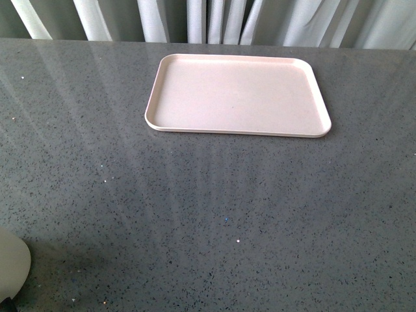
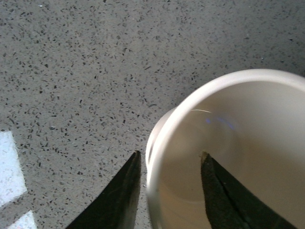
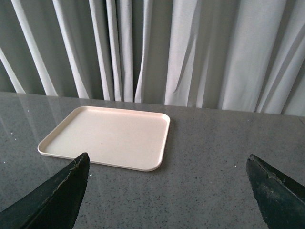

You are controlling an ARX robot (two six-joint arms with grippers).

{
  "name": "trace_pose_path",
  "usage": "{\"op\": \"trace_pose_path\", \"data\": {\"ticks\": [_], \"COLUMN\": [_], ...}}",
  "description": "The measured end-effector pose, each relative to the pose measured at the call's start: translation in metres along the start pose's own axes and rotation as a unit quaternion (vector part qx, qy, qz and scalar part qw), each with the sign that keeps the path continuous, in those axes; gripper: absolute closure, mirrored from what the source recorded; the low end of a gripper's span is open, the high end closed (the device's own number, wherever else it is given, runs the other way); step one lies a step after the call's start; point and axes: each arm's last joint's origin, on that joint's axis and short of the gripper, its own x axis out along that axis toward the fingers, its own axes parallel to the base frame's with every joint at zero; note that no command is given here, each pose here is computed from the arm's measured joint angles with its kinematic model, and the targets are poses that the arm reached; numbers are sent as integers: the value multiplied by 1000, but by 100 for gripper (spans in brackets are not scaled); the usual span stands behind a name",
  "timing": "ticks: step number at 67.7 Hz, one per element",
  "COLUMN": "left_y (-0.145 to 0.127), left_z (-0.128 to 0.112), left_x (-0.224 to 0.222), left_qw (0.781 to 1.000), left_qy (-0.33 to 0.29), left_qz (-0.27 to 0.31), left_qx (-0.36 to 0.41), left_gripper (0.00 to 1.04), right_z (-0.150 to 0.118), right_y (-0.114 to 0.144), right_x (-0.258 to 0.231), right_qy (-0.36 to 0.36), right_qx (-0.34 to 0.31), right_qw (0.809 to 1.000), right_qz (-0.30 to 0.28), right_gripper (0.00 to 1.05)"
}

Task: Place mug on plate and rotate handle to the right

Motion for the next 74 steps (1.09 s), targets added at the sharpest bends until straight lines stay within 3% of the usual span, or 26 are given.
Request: {"op": "trace_pose_path", "data": {"ticks": [16,28,43,59,74], "left_y": [-16,-29,-45,-87,-132], "left_z": [10,23,56,132,188], "left_x": [-12,-24,-30,8,46], "left_qw": [1000,1000,999,998,997], "left_qy": [-7,-16,-41,-59,-69], "left_qz": [-11,-17,-10,-10,-28], "left_qx": [-8,-14,-14,-26,-26], "left_gripper": [103,103,103,103,103], "right_z": [0,0,0,0,0], "right_y": [0,0,0,0,0], "right_x": [0,0,0,0,0], "right_qy": [0,0,0,0,0], "right_qx": [0,0,0,0,0], "right_qw": [1000,1000,1000,1000,1000], "right_qz": [0,0,0,0,0], "right_gripper": [9,9,9,9,9]}}
